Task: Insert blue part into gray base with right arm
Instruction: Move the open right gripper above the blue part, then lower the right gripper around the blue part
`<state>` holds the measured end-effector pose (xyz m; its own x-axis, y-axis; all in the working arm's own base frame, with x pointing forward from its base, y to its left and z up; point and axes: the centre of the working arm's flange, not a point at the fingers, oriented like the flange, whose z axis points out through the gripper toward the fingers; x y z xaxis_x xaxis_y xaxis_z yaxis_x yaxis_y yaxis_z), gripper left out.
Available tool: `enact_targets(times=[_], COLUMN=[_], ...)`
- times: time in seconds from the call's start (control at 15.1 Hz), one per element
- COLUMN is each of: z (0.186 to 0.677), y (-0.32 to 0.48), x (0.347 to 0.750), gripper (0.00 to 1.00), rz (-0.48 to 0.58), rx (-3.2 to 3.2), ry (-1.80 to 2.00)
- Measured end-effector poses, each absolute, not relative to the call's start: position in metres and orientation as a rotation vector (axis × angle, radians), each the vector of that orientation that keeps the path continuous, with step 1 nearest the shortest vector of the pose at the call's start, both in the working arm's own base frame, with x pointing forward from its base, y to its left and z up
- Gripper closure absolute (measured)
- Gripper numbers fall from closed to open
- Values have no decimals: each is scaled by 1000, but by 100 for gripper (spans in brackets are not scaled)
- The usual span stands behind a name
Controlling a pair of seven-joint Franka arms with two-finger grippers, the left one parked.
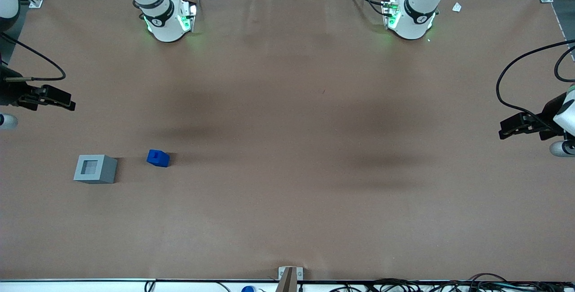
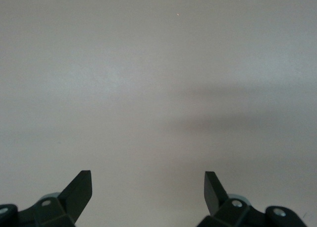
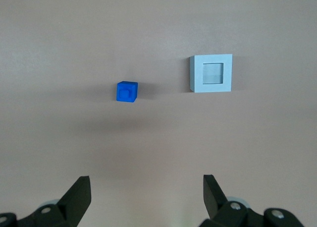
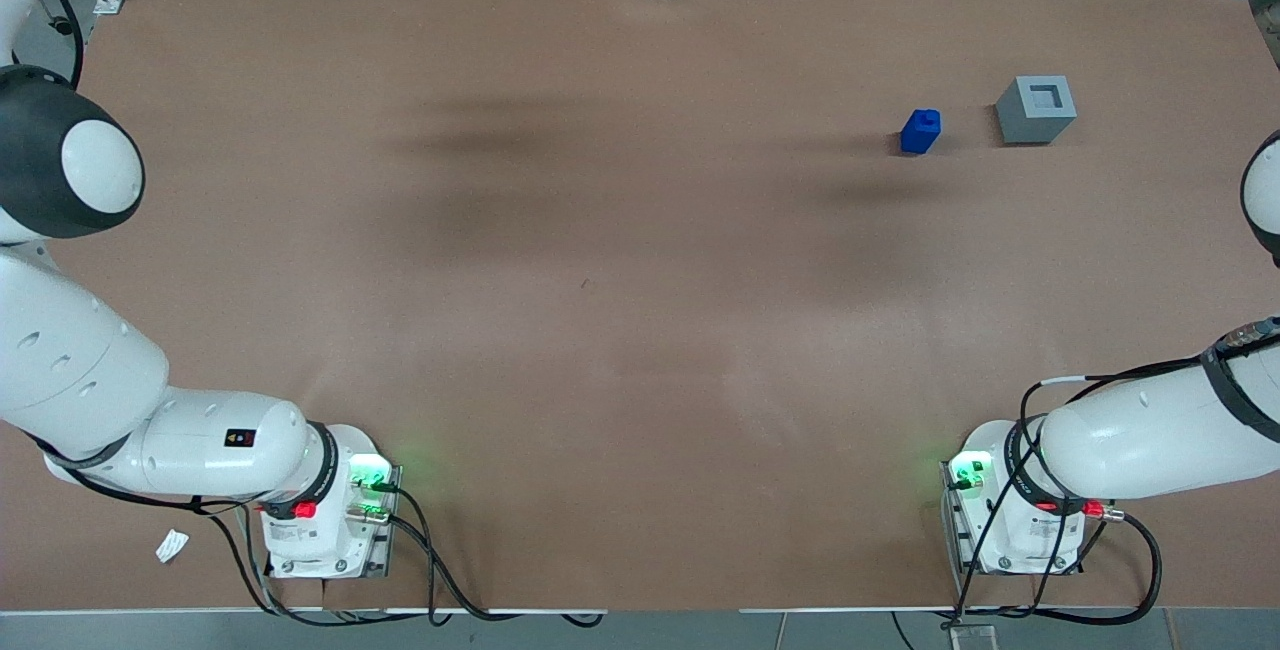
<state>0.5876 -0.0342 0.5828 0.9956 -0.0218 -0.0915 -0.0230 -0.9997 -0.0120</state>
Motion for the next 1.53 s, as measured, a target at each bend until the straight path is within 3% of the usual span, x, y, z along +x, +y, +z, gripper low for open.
enact_targets(times=[0.73,1.53], z=[532,445], y=[-29,-22], x=[616,628], gripper=[0,0], rz=[92,158], rx=[-3144,-3088], ry=[27,61])
